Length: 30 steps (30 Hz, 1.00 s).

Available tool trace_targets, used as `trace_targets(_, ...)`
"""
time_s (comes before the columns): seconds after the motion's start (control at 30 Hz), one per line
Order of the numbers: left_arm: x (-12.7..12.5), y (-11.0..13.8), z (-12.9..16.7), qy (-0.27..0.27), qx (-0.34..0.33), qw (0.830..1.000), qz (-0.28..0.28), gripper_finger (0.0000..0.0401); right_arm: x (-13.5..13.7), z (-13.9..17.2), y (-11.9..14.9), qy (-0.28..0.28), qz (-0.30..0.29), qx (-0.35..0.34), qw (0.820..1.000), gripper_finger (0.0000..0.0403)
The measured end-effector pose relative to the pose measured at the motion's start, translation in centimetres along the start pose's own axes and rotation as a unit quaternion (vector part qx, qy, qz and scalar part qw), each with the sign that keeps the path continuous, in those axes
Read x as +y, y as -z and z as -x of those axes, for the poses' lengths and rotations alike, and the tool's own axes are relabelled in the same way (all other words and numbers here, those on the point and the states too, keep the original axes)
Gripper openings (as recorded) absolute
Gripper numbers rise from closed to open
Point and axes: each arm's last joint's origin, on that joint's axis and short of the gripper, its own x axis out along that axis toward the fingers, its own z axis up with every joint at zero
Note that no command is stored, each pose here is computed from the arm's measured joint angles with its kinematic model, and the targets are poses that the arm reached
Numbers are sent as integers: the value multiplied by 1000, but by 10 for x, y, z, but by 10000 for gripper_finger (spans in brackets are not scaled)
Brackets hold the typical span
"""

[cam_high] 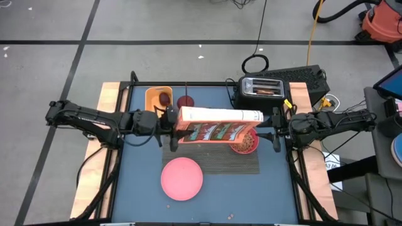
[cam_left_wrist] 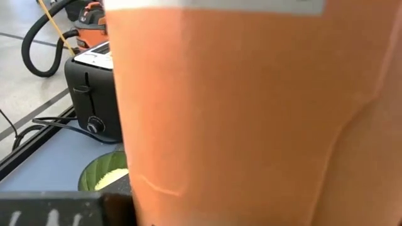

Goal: Arrange a breakfast setting
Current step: Pour the cereal from the cereal box into the pink bowl

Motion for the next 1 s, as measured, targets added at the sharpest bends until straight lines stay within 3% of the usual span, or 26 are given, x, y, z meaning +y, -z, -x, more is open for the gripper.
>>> trace_targets(0.73,1,-4,6,2,-10,1000,-2,195,0,0,0,0,0,0,1000,171)
trace_targets(1.0,3,-19,26,10,-57,998,6,195,0,0,0,0,0,0,1000,171)
